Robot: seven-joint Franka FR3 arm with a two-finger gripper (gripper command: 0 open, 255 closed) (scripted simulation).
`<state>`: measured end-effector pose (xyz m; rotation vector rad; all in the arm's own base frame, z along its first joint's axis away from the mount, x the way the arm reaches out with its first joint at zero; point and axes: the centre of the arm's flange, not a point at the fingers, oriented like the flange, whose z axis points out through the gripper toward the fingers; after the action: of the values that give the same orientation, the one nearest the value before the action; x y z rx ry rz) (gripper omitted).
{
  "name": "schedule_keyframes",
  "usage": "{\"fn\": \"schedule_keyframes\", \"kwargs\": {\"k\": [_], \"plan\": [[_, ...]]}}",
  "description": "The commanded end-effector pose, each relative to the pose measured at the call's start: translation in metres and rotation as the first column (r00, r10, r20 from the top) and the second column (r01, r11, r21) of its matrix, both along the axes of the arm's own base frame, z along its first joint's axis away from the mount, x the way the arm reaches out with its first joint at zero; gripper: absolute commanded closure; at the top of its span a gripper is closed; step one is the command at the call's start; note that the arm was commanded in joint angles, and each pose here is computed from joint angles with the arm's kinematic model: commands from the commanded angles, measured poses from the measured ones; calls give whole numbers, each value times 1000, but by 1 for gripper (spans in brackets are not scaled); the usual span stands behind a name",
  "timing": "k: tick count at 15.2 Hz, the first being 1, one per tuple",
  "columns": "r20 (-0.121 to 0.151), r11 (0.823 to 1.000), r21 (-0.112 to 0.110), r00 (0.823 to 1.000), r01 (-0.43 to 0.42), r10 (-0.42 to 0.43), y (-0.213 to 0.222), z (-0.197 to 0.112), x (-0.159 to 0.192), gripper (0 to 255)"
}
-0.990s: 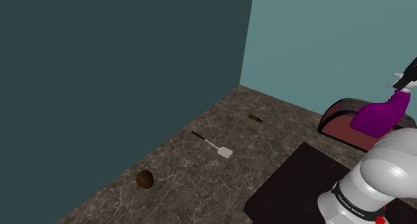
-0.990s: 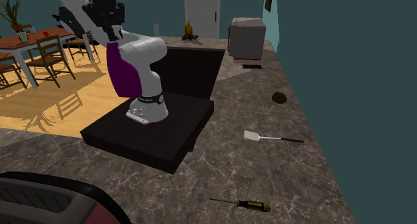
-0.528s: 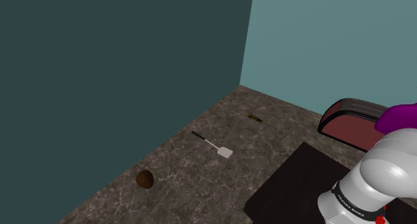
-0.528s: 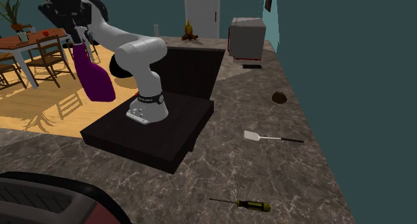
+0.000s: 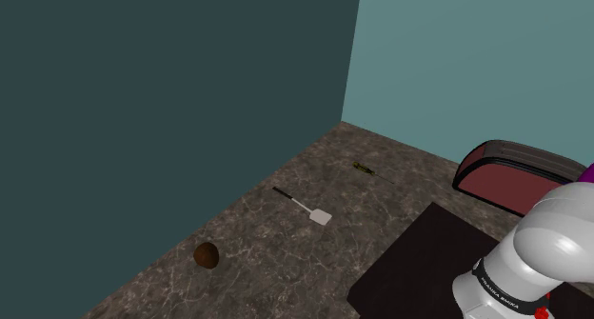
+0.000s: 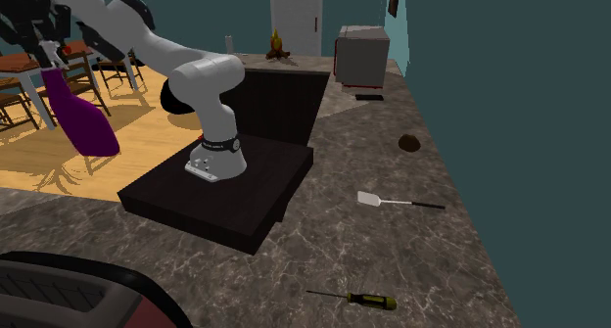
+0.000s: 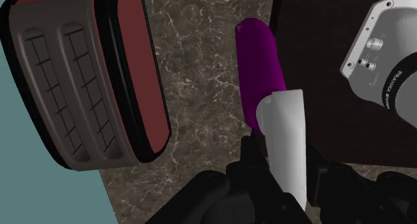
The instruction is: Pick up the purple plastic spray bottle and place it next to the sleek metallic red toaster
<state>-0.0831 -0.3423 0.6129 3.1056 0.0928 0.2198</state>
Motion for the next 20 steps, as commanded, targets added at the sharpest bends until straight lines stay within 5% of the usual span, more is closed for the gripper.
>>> {"fn": "schedule_keyframes", "kwargs": {"k": [1,16,20], "plan": [[-1,1000,0,1000,0,0,-20,-1,-18,255],[-1,1000,0,1000,0,0,-156,0,-162,255],[-1,1000,0,1000,0,0,-161,-16,-168,255]]}}
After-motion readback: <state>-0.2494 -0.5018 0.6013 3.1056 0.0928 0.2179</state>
